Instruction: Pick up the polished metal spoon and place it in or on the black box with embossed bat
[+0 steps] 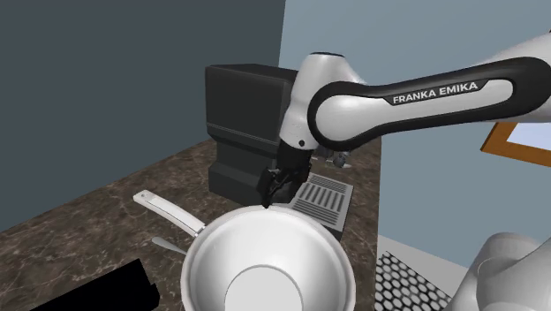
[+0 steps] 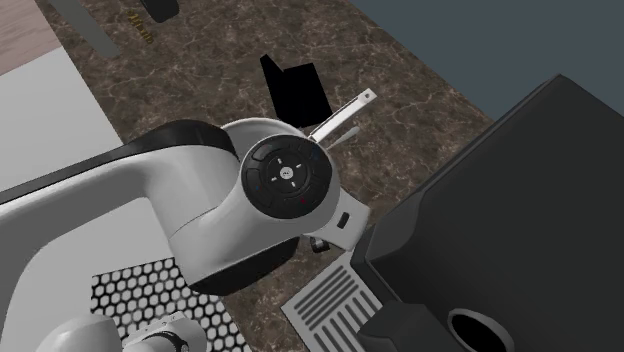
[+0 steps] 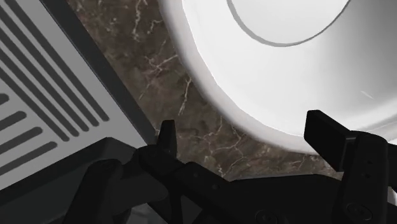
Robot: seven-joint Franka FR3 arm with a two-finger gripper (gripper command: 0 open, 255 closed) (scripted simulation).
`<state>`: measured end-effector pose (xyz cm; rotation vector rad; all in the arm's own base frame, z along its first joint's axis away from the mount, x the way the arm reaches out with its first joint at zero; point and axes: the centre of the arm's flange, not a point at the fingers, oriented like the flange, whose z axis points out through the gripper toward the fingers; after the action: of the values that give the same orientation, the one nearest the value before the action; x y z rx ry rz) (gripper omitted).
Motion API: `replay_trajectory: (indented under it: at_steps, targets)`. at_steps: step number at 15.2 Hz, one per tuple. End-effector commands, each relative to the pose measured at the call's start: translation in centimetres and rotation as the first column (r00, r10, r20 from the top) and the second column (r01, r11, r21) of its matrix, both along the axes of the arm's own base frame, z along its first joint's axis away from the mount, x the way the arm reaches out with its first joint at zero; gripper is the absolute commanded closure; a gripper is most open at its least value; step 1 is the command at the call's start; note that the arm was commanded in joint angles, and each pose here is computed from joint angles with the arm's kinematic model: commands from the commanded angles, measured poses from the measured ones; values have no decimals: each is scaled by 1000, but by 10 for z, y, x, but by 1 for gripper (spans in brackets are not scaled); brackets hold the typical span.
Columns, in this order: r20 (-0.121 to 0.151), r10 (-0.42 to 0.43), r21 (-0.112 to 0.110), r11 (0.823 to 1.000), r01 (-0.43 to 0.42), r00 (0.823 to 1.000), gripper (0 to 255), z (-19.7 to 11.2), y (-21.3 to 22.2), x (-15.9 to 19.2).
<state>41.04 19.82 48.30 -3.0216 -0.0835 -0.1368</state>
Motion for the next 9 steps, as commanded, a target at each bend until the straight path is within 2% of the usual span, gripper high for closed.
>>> replay_trajectory:
  at_steps: [1, 9]
  targets:
    - [14, 17, 4, 1000, -17, 1000, 0, -13, 20, 11]
    - [65, 85, 12, 996, -86, 994, 0, -59, 100, 53]
